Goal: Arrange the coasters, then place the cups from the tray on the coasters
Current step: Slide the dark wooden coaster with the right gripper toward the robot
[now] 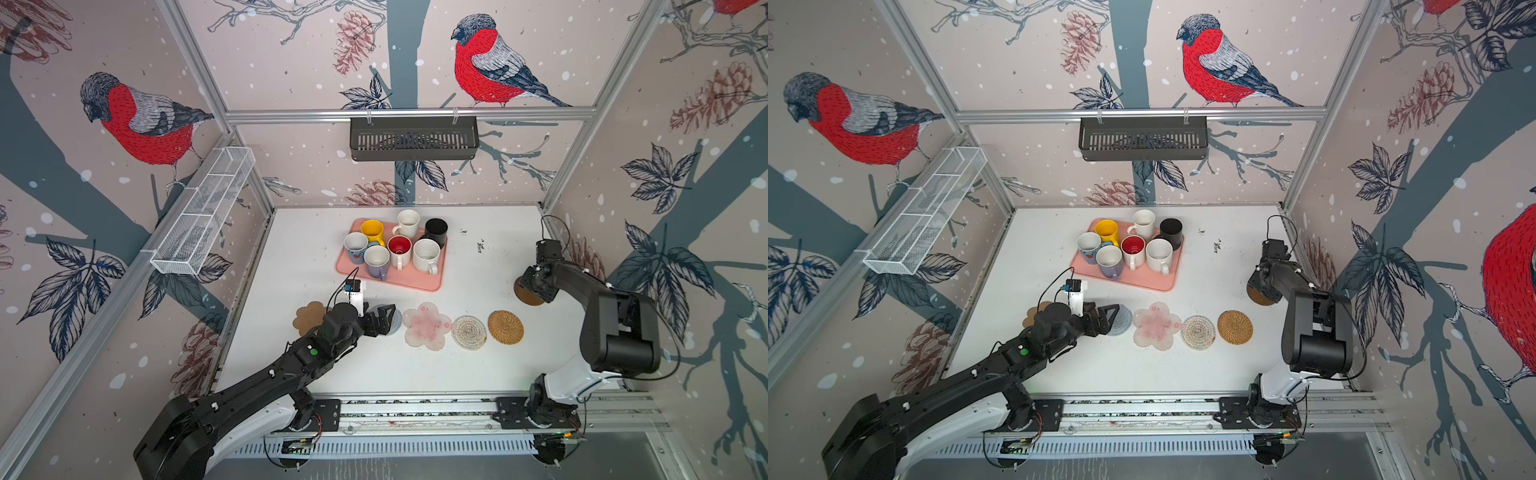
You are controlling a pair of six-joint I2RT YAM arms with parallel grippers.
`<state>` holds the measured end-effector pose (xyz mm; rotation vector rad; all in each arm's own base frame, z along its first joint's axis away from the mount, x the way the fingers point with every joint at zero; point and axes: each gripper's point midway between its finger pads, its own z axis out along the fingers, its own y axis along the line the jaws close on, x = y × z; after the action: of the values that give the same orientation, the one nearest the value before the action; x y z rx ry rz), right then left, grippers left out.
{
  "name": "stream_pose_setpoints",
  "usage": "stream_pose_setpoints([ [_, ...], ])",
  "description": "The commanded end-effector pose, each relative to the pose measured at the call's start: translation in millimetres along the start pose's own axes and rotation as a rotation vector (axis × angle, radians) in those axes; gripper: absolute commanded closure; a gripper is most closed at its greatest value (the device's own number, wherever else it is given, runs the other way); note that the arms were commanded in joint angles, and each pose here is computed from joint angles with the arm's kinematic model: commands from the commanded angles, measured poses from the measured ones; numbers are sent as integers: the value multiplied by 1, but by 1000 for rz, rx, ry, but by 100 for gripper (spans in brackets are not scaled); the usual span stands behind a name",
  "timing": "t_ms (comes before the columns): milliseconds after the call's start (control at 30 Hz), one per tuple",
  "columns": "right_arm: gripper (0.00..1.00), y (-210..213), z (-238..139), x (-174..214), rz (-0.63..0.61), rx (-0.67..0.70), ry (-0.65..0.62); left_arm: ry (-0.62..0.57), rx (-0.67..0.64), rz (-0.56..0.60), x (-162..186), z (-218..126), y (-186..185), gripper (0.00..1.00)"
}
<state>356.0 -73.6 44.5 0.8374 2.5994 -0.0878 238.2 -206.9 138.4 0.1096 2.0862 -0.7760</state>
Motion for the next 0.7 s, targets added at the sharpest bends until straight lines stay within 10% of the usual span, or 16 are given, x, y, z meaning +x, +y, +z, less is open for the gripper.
stream_pose_setpoints([
  [0,39,3,0,-12,-26,10,-20,-38,3,11,-8,0,-2,3],
  [667,41,30,25,-30,-132,24,-13,-21,-13,22,-4,6,2,3],
])
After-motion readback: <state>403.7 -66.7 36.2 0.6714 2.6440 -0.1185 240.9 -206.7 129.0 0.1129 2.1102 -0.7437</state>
